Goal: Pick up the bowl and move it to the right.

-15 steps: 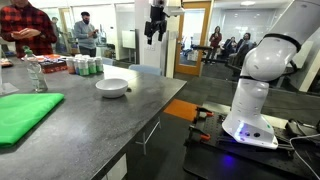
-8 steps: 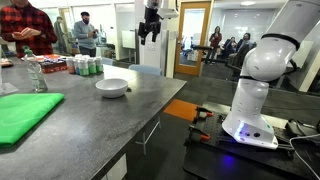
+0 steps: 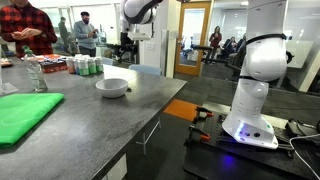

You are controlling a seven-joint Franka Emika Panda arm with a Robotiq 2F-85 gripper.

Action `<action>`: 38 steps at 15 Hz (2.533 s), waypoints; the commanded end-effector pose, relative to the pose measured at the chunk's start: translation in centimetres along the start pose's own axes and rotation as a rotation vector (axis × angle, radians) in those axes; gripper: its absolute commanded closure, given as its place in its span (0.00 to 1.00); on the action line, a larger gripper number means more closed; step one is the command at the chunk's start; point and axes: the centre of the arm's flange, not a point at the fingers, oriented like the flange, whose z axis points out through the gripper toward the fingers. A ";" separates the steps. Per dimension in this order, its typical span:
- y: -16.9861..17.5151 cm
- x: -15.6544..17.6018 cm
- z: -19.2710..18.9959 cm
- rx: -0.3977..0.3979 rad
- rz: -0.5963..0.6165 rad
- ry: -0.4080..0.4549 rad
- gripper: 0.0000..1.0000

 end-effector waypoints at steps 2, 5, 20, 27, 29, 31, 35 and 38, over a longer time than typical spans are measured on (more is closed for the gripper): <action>-1.0 5.0 2.5 0.093 0.066 -0.115 0.00; -1.2 5.1 2.9 0.163 -0.006 -0.190 0.00; -1.1 2.5 13.0 0.142 -0.349 -0.230 0.25; -2.8 1.0 13.3 0.132 -0.382 -0.170 0.73; -3.2 0.8 13.1 0.134 -0.382 -0.162 0.88; -3.4 0.7 12.2 0.145 -0.387 -0.146 1.00; -3.7 2.2 8.2 0.179 -0.370 -0.078 0.99; -1.5 3.4 5.9 0.151 -0.280 -0.036 0.99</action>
